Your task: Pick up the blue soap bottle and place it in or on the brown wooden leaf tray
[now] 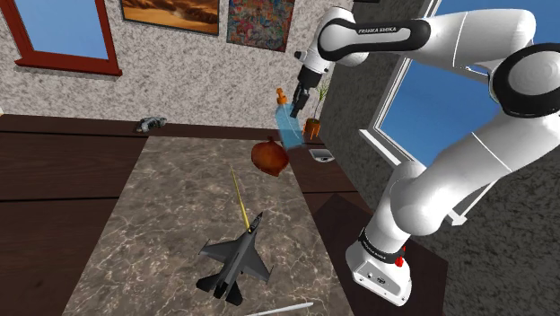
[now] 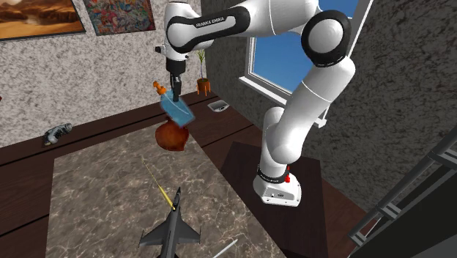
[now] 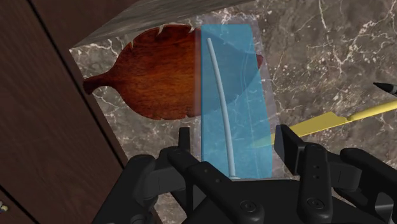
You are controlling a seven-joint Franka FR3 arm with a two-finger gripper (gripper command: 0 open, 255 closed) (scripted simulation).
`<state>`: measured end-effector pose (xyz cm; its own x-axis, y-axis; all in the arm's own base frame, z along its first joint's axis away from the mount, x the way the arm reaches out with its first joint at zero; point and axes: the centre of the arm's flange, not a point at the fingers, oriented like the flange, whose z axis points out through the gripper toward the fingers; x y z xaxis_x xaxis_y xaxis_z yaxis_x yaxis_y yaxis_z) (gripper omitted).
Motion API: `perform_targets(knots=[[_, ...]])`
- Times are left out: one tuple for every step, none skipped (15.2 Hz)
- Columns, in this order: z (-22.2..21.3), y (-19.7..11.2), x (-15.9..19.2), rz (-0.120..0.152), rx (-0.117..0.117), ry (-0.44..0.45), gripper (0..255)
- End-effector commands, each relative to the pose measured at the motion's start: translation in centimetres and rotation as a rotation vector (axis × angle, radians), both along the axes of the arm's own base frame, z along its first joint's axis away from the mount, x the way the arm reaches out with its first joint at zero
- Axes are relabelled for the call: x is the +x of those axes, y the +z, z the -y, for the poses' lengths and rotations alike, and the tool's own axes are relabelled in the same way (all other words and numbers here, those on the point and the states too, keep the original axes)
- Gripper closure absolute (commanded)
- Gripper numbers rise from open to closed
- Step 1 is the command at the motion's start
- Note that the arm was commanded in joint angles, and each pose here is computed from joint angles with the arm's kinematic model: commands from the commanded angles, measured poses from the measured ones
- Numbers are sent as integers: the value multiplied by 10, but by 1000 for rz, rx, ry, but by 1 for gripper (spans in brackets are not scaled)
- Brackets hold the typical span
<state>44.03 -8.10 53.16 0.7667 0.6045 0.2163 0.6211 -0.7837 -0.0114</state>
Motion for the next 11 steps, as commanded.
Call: perform_targets(knots=[[15, 5, 24, 0, -2, 1, 255], [23, 6, 35, 0, -2, 1, 255], [37, 8, 54, 0, -2, 1, 255], [37, 3, 54, 0, -2, 1, 255], [37, -2, 54, 0, -2, 1, 255], [37, -8, 54, 0, -2, 1, 255], [37, -13, 54, 0, -2, 1, 255], [37, -18, 54, 0, -2, 1, 255], [37, -24, 54, 0, -2, 1, 255], [37, -29, 54, 0, -2, 1, 255], [37, -34, 54, 0, -2, 1, 255]])
